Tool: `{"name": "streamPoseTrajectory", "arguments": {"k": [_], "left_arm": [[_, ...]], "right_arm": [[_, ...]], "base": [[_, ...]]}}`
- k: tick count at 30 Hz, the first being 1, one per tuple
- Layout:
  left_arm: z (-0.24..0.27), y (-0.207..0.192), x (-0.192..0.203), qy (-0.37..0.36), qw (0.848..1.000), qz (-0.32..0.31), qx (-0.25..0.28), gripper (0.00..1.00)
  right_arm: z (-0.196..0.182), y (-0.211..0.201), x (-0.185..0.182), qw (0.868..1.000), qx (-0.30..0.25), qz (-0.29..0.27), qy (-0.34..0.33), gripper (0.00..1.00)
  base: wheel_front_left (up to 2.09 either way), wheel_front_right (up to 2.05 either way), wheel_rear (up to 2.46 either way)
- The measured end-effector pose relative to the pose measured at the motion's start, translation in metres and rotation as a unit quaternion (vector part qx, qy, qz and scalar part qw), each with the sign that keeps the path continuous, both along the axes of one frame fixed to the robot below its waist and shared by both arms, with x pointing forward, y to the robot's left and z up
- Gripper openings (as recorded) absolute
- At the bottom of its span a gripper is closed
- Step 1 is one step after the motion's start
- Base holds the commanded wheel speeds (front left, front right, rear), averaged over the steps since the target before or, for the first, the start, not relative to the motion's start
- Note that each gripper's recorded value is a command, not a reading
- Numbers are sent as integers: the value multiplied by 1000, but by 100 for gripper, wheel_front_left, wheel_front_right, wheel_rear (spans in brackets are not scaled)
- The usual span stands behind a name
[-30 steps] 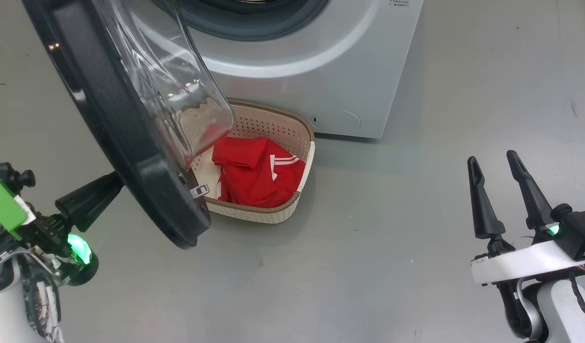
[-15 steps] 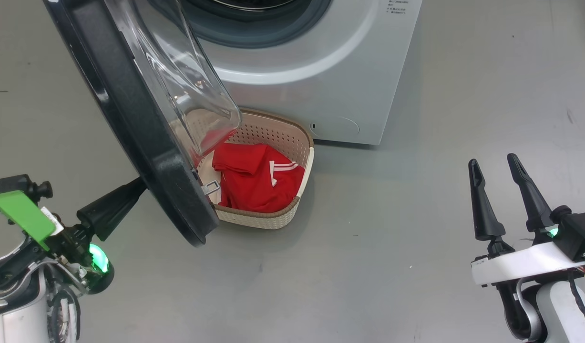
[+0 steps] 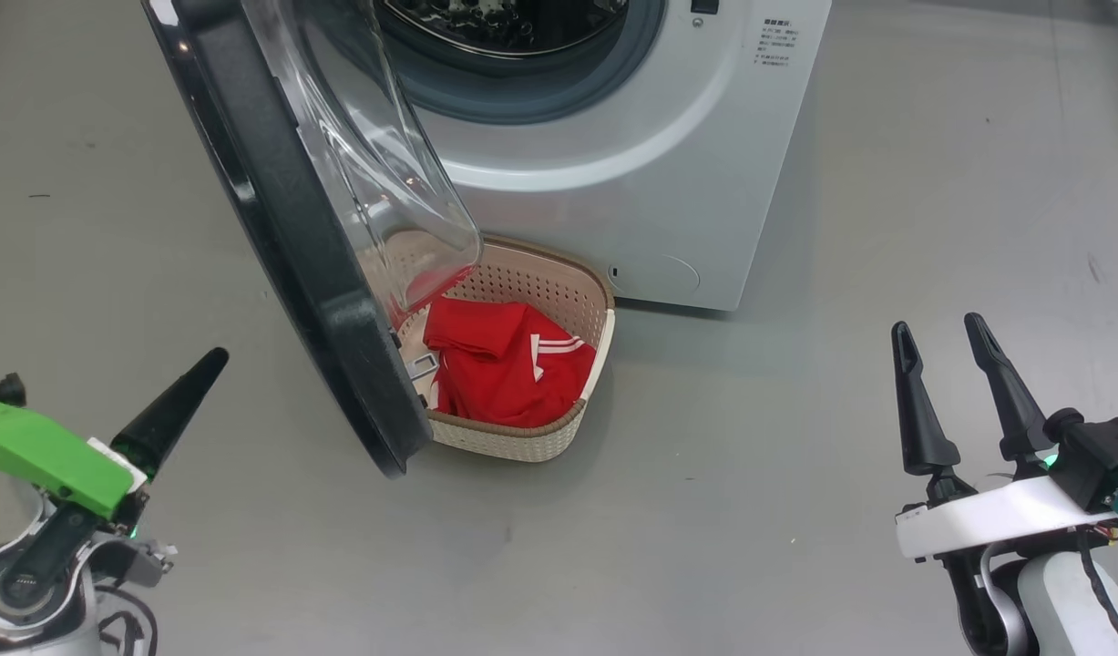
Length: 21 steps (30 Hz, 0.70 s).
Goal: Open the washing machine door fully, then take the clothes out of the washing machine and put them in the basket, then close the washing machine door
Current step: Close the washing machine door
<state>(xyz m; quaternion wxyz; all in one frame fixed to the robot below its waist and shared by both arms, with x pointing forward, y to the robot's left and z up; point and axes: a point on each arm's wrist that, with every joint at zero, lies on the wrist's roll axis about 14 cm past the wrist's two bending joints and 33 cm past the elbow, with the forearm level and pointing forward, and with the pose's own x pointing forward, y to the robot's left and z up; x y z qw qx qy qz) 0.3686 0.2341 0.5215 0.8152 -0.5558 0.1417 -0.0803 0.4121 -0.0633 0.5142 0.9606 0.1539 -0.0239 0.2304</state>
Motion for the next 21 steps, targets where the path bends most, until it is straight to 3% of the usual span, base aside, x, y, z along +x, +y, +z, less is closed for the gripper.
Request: {"name": "streamPoseTrajectory", "arguments": {"k": [3,4,8,14,21], "left_arm": [[-4,21,-8,9,996,44,78,0],[-4,21,-8,9,996,44,78,0],[4,43,-12,-4,982,98,162,0],[13,46,-16,-25,933,102,343,0],[-5,27,-24,-42,921,126,365,0]], "right_arm": [[3,3,-1,1000,3,3,-5,100],[3,3,-1,1000,3,3,-5,100],[5,5,-1,1000,5,5,-8,100],[4,6,0,1000,7,6,-7,100],[2,6,1,1000,7,6,-4,100]], "base": [[0,0,0],[0,0,0],[0,0,0],[0,0,0],[0,0,0]]}}
